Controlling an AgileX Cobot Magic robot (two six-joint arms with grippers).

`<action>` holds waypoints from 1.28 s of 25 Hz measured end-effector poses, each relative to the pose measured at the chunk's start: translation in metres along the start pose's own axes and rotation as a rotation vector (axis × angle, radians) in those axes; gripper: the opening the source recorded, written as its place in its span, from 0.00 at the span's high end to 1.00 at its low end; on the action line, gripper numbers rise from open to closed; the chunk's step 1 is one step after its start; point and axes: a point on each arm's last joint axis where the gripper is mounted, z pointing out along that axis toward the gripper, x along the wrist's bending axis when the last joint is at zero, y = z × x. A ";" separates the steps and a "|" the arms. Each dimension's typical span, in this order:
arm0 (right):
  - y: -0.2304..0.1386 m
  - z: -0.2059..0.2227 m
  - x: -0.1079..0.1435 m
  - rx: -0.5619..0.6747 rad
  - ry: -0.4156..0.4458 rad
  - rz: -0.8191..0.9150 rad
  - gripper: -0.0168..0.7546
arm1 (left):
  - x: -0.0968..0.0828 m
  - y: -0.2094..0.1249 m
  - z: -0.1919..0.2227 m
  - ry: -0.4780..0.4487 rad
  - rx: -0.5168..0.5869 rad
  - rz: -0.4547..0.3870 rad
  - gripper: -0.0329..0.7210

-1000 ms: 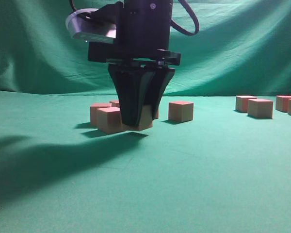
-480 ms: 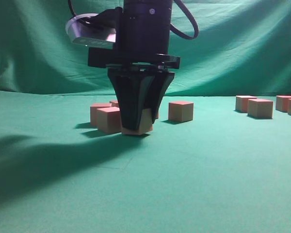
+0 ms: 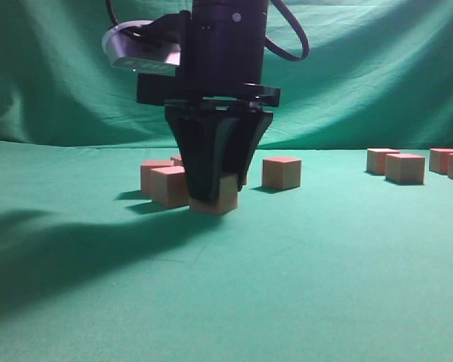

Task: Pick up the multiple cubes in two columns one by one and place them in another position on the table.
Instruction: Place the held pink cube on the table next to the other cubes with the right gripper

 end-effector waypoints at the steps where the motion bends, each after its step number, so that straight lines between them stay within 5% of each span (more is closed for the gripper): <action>1: 0.000 0.000 0.000 0.000 0.000 0.000 0.55 | 0.000 0.000 0.000 0.000 0.000 0.000 0.96; 10: -0.001 0.000 0.000 0.015 0.004 0.000 0.13 | 0.000 0.000 0.000 0.000 0.000 0.000 0.96; 16: 0.005 -0.022 -0.001 0.045 0.014 0.002 0.11 | 0.000 0.000 0.000 0.000 0.000 0.000 0.96; 22: 0.024 -0.071 -0.007 -0.097 -0.041 0.034 0.11 | 0.000 0.000 0.000 0.000 0.000 0.000 0.96; 24: 0.021 -0.094 -0.009 -0.137 -0.093 0.048 0.19 | 0.000 0.000 0.000 0.000 0.000 0.000 0.96; 28: 0.001 -0.148 -0.020 -0.221 -0.247 0.159 0.18 | 0.000 0.000 0.000 0.000 0.000 0.000 0.96; 32: -0.033 -0.200 -0.047 -0.331 -0.307 0.326 0.18 | 0.000 0.000 0.000 0.000 0.000 0.000 0.96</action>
